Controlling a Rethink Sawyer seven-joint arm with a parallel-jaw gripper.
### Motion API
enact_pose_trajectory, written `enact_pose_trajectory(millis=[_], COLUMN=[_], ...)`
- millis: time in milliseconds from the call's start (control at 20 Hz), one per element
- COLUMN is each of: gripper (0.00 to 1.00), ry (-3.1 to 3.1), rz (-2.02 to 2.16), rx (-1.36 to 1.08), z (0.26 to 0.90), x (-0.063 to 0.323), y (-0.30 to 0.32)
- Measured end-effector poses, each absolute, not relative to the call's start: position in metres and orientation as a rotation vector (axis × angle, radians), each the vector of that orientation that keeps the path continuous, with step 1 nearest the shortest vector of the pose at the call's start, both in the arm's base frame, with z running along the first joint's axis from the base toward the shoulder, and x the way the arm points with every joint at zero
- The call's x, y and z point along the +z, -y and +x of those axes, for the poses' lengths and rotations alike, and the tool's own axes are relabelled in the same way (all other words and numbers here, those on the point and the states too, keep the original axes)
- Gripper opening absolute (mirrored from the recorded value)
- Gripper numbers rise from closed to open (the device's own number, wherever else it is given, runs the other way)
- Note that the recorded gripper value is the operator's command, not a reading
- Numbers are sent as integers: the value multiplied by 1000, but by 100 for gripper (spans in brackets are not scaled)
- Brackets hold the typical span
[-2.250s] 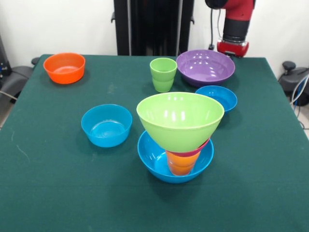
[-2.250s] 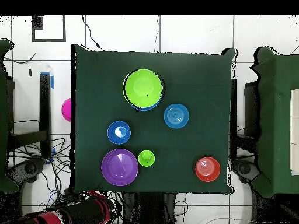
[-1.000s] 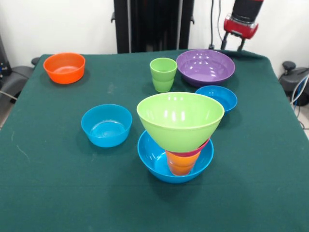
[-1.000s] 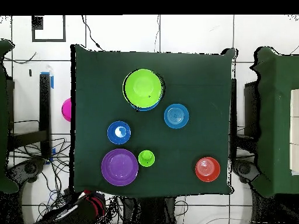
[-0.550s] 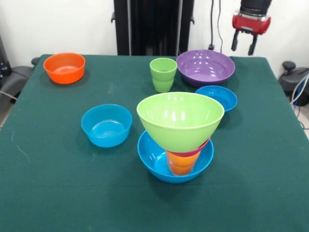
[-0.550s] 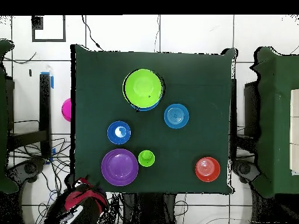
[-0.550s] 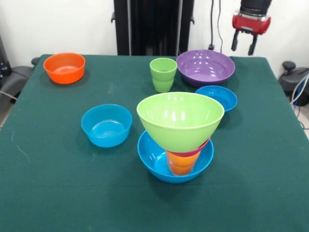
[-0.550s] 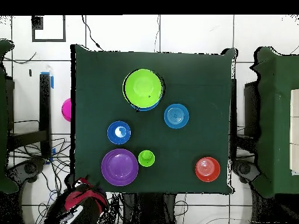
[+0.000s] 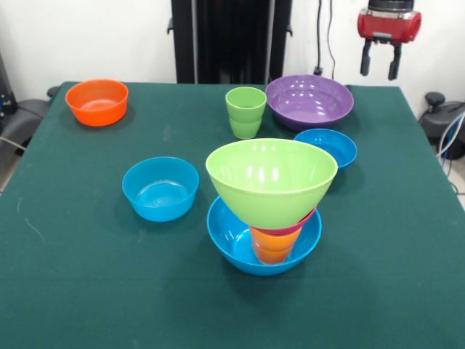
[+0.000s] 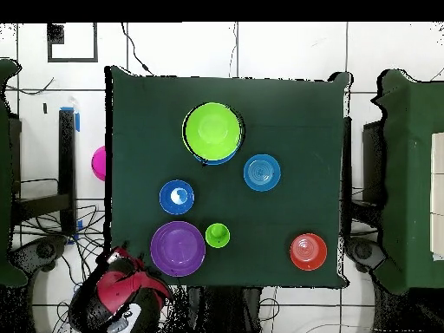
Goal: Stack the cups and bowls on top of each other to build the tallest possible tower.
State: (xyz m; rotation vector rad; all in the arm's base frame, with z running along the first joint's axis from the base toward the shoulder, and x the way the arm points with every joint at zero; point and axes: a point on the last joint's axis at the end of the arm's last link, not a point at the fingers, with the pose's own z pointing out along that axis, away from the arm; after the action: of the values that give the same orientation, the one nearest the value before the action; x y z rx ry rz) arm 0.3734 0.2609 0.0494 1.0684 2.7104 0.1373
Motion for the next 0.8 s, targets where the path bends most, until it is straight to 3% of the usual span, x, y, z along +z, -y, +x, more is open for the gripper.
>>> enact_pose_trajectory(millis=[800], gripper=[100], ry=[-2716], rz=[994], rx=[128], z=[392], x=[39], y=[-238])
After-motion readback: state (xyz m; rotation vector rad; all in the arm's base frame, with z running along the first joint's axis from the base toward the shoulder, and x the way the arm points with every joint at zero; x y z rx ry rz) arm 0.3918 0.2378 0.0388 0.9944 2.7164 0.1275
